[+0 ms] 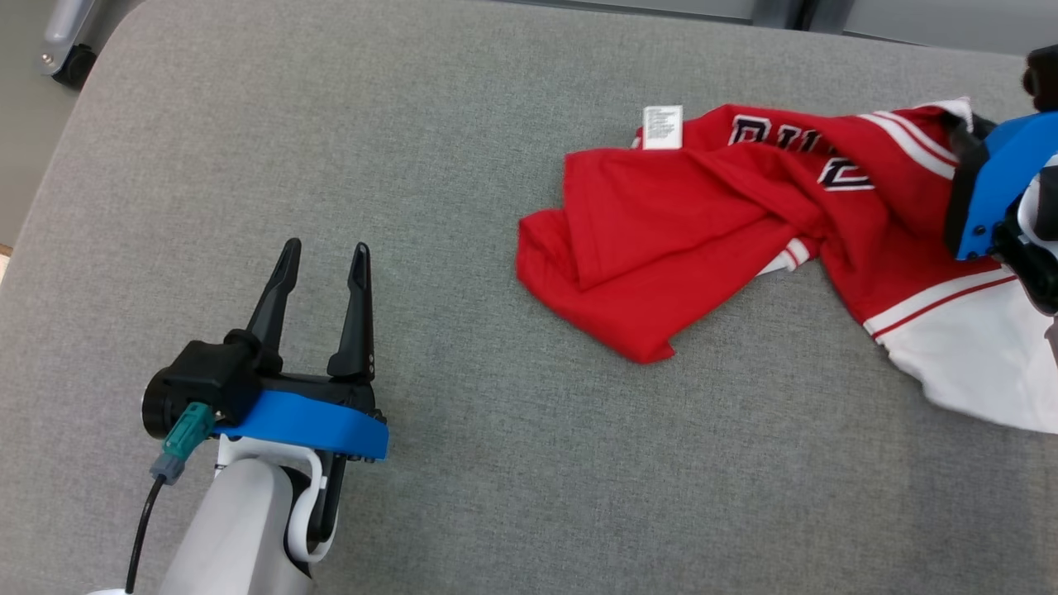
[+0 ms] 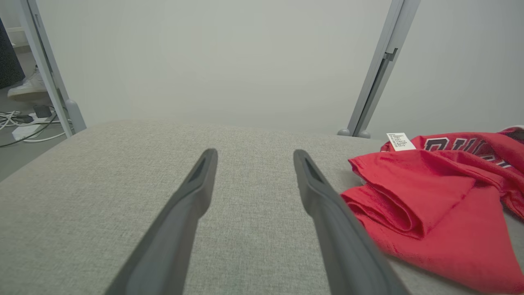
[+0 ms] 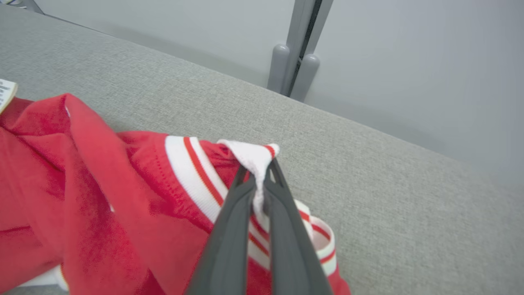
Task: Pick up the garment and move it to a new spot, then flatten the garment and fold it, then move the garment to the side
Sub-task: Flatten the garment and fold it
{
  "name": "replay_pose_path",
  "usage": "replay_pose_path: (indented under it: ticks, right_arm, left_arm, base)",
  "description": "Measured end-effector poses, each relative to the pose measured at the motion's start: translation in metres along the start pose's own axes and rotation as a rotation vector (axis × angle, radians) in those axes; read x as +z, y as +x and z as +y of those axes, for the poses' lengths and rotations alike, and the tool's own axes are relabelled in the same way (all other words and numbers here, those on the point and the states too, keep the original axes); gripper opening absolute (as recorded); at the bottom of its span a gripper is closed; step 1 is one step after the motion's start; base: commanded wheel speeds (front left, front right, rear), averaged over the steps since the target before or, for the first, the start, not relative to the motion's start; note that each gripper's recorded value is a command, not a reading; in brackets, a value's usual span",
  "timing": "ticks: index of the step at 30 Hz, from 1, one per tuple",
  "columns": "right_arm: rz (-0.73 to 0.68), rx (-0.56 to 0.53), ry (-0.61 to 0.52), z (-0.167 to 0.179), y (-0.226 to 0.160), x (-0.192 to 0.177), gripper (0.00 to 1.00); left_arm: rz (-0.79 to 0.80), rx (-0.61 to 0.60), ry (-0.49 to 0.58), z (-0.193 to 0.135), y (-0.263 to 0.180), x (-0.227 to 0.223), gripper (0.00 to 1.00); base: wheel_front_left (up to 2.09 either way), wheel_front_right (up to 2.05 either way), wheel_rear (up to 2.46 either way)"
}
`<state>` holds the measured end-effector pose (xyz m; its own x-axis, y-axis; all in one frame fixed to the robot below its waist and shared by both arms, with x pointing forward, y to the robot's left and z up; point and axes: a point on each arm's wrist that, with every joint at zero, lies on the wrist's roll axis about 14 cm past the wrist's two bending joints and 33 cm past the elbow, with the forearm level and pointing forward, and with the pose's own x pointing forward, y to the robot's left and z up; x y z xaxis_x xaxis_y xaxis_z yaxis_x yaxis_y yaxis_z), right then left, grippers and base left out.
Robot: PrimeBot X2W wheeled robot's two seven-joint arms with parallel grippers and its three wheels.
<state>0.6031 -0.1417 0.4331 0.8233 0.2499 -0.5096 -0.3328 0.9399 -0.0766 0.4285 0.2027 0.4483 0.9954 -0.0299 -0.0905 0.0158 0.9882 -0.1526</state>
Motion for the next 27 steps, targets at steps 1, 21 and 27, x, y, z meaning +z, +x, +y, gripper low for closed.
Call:
replay_pose_path:
  ticks: [1, 21, 27]
  right_arm:
    - [-0.01, -0.017, 0.015, -0.004, 0.001, 0.001, 0.0]
    - [-0.396, -0.074, 0.105, 0.017, -0.086, 0.011, 1.0]
    - [-0.491, -0.156, 0.174, 0.012, -0.148, -0.019, 1.0]
  left_arm:
    - [0.0, -0.002, -0.002, -0.001, 0.0, 0.0, 1.0]
    - [-0.031, -0.01, 0.003, -0.006, -0.026, 0.014, 1.0]
    - [-0.039, -0.037, -0.005, -0.016, -0.03, 0.016, 1.0]
  base:
    - [0.0, 0.0, 0.0]
    - [0.0, 0.0, 0.0]
    - [0.0, 0.0, 0.0]
